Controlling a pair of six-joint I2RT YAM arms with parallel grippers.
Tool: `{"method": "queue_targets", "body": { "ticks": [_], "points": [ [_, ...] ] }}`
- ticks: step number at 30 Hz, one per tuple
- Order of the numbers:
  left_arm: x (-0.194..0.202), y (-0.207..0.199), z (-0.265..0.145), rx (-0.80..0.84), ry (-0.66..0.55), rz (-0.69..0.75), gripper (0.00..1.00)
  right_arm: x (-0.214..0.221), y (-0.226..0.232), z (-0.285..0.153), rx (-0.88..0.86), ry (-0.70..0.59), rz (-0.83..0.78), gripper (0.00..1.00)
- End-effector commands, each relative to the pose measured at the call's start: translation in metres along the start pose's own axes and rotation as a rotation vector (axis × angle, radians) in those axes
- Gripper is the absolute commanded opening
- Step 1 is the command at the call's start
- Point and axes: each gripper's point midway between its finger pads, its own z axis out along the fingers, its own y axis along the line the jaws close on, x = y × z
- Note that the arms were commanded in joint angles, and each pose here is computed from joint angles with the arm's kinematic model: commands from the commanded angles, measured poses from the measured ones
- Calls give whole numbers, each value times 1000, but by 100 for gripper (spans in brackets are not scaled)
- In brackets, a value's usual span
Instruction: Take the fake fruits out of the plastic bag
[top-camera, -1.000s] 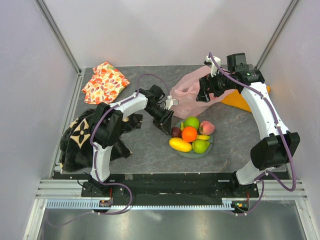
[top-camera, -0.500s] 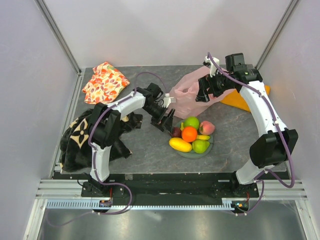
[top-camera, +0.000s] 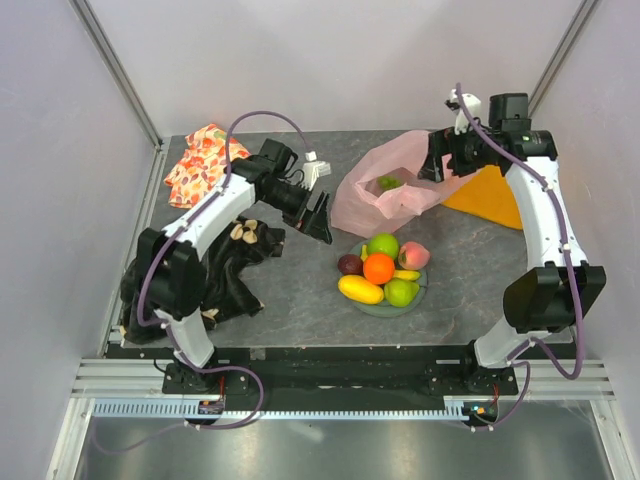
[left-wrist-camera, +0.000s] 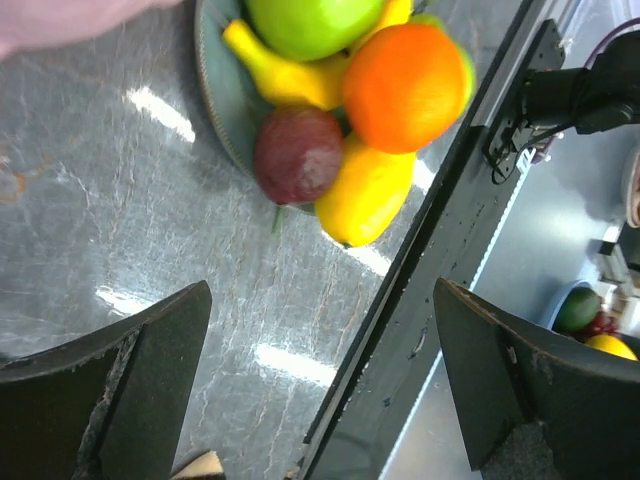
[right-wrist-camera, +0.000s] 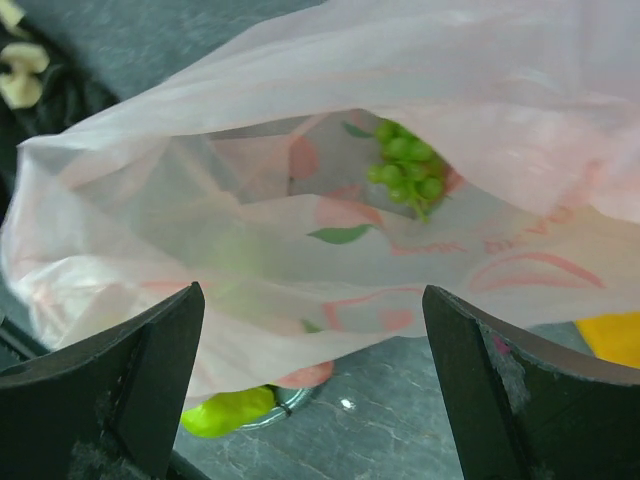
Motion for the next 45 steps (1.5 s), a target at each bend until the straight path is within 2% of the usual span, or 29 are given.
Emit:
{"method": "queue_targets", "body": {
  "ticks": [1, 3, 4, 6, 8, 10, 13, 16, 23, 24, 26, 28, 29, 30, 34, 37, 39, 43, 45],
  "points": [
    [-59, -35, -48, -67, -229, 281, 99, -21, -35, -7, 99, -72, 64, 98],
    [-84, -46, -62, -84, -292, 276, 99, -17, -40, 2, 102, -61, 62, 97],
    [-92, -42, -57, -75, -294, 199, 99, -10, -44, 12, 96, -37, 73, 96],
    [-120, -54, -68, -55, -352, 159, 99, -2, -41, 20, 67, -3, 88, 94],
    [-138, -53, -61, -31, -384, 92, 99, 10, -32, 25, 41, 42, 80, 93],
    [-152, -48, -55, -68, -407, 51, 99, 25, 3, 36, -15, 108, -12, 93],
    [-169, -35, -38, -126, -415, 47, 99, 44, 34, 43, -66, 160, -43, 93],
    [-171, -25, -13, -188, -388, 55, 99, 54, 52, 47, -99, 176, -37, 93],
    [-128, -18, 37, -272, -227, 70, 98, 61, 51, 52, -84, 192, -29, 96],
    [-126, -18, 36, -273, -226, 67, 94, 62, 49, 53, -79, 196, -25, 97],
    [-116, -14, 37, -281, -205, 47, 59, 66, 38, 57, -20, 210, -12, 98],
    [-111, -12, 33, -294, -199, 50, 3, 69, 17, 58, 97, 228, 6, 98],
    [-105, -11, 32, -290, -185, 49, 2, 74, 2, 56, 182, 247, 17, 98],
    [-104, -17, 26, -273, -186, 84, 2, 79, -4, 51, 196, 265, 29, 98],
    [-88, -16, 18, -287, -163, 113, 2, 120, 2, 38, 165, 357, 25, 98],
    [-85, -18, 16, -284, -161, 140, 2, 136, 2, 40, 154, 378, 26, 98],
    [-87, -17, 15, -302, -165, 167, 2, 127, 7, 53, 91, 338, 49, 98],
    [-85, -10, 15, -333, -151, 218, 2, 78, 4, 75, 33, 220, -8, 98],
    [-82, -6, 19, -339, -139, 212, 2, 73, -4, 93, 21, 226, -10, 97]
  ]
}}
